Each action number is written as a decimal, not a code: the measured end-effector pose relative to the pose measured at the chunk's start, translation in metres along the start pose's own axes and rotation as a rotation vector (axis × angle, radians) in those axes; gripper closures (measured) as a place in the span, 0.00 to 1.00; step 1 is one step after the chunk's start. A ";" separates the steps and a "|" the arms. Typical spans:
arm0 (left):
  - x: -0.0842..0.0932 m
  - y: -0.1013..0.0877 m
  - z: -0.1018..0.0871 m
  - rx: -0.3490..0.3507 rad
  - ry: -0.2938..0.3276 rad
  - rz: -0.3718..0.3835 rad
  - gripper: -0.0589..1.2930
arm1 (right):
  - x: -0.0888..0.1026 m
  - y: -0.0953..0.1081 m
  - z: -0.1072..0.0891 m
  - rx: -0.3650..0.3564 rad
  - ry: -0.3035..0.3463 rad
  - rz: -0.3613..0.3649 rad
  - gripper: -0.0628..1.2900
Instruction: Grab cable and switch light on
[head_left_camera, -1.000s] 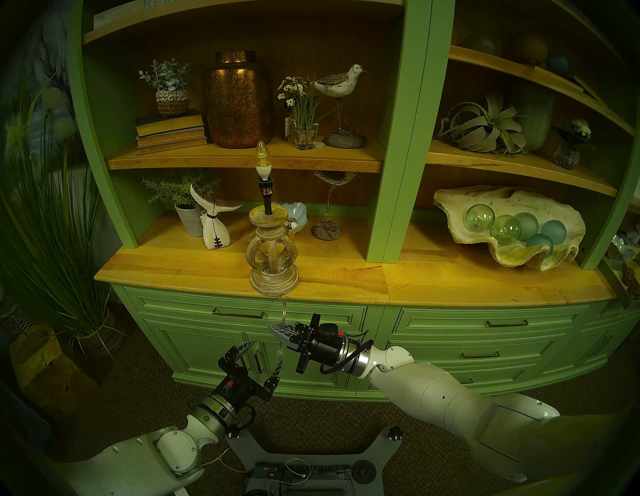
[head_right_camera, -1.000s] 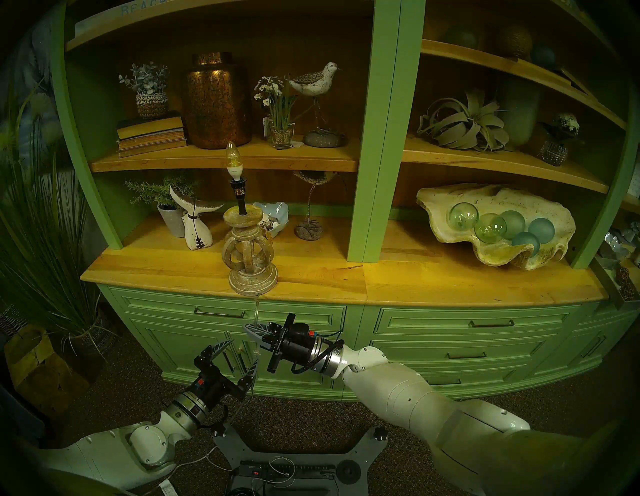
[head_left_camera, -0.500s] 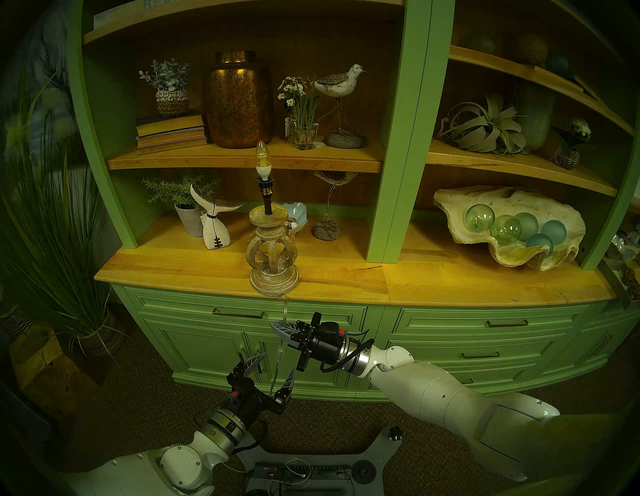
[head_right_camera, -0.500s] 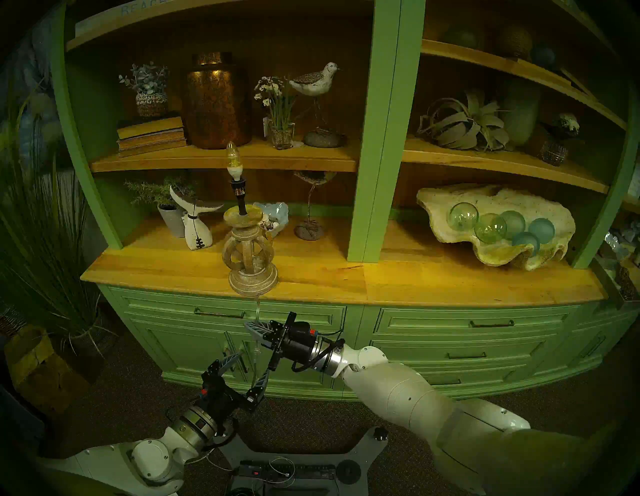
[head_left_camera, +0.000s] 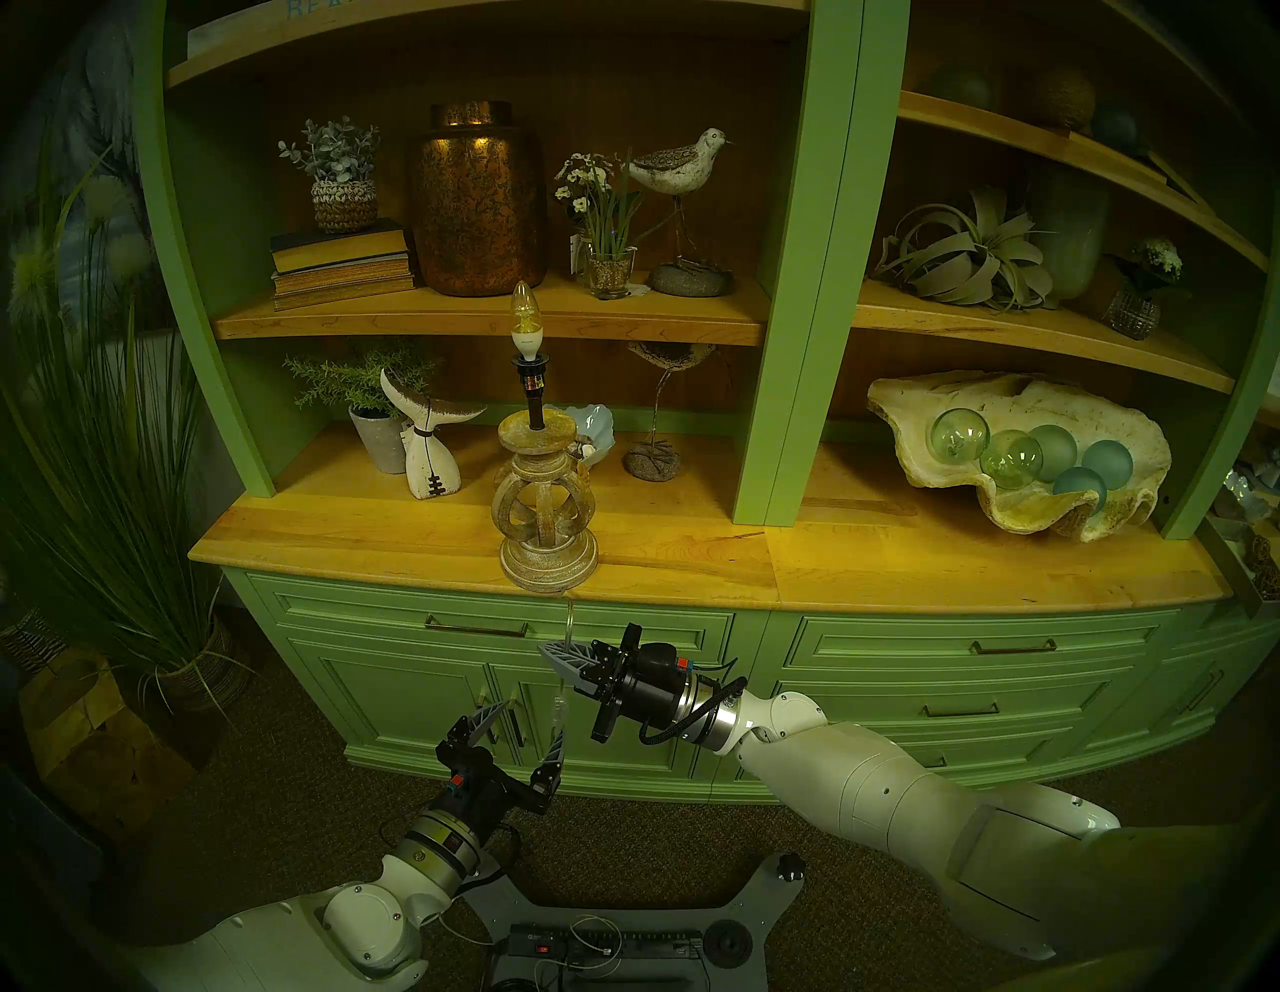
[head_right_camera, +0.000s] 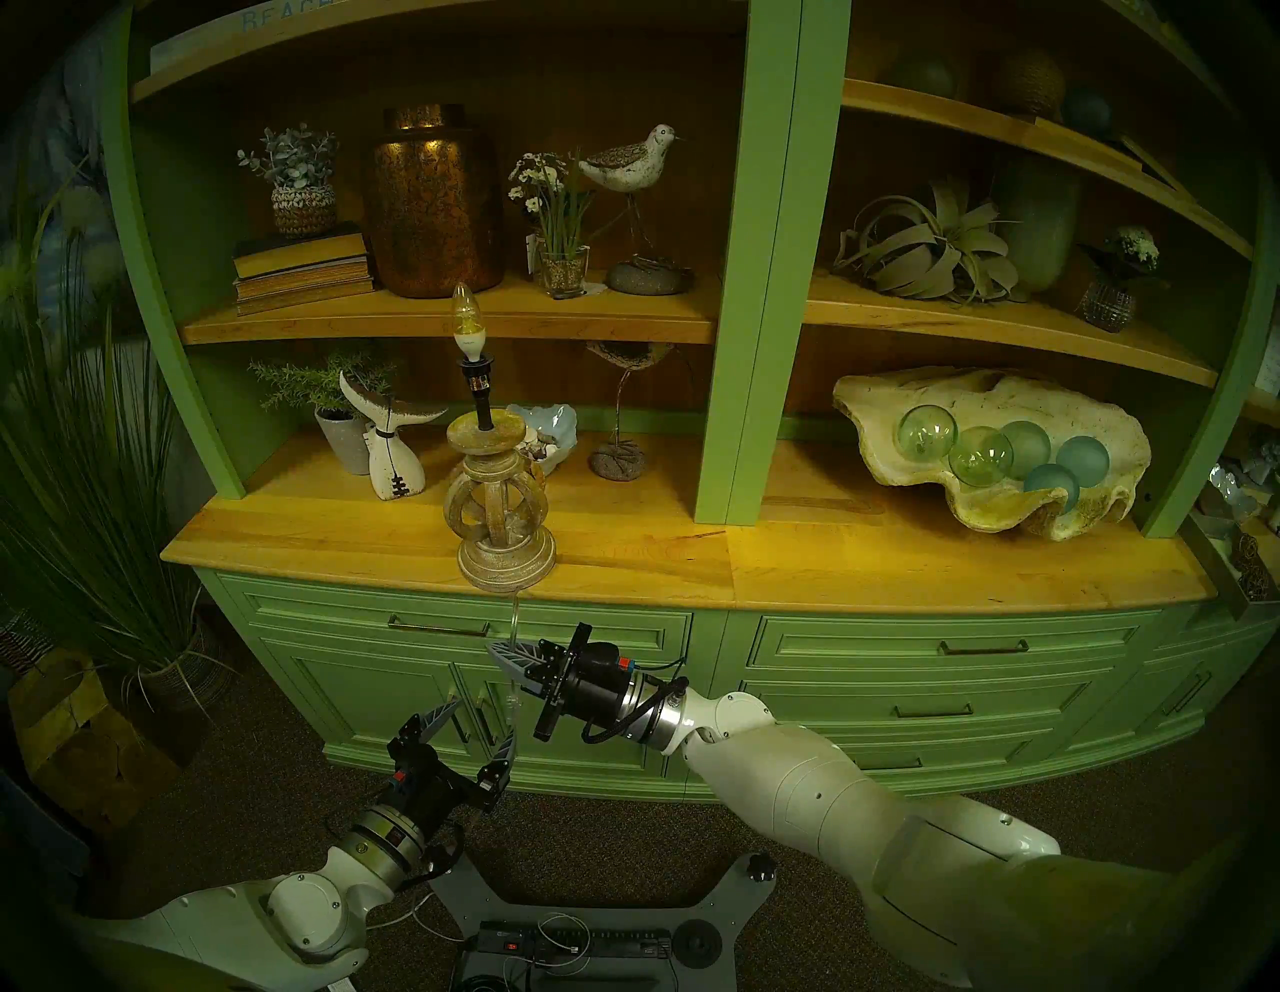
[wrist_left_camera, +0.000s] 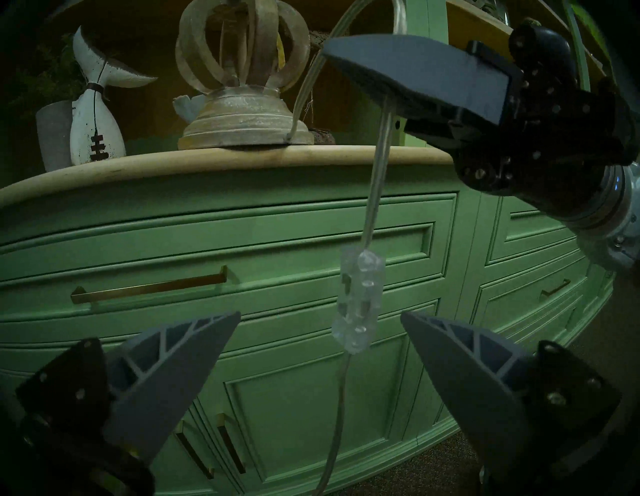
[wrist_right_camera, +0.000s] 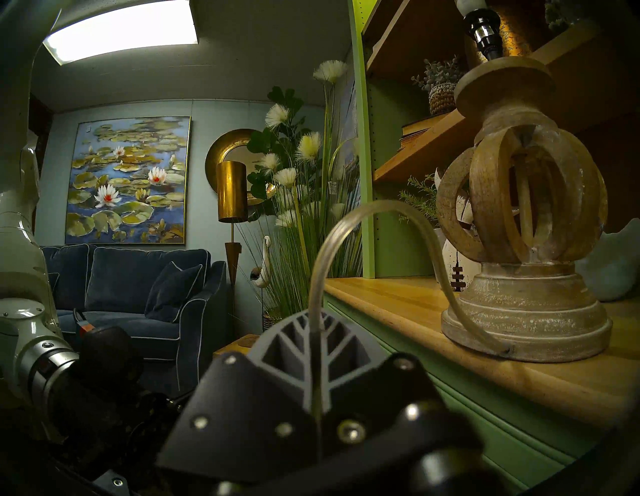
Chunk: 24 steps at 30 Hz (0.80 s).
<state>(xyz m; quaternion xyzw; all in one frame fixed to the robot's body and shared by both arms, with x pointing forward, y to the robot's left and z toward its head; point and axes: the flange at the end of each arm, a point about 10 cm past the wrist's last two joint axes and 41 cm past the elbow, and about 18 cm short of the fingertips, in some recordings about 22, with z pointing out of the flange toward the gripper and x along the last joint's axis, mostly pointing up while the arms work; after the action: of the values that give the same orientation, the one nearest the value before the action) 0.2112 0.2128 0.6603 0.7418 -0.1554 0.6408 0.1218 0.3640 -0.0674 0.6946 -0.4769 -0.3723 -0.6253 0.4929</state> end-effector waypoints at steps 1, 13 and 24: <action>0.000 0.001 0.002 0.000 0.006 -0.003 0.02 | 0.000 0.000 0.000 0.001 0.000 0.000 0.98; 0.010 0.016 0.019 -0.022 0.062 -0.036 0.02 | 0.000 0.000 0.000 0.000 0.000 0.000 0.98; 0.011 0.022 0.024 -0.023 0.071 -0.053 0.02 | 0.001 0.001 0.000 -0.008 0.005 0.001 0.98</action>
<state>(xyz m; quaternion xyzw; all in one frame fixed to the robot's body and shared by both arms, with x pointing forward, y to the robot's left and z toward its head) 0.2262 0.1830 0.6676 0.7211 -0.1387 0.6614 0.1529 0.3654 -0.0677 0.6951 -0.4775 -0.3684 -0.6277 0.4922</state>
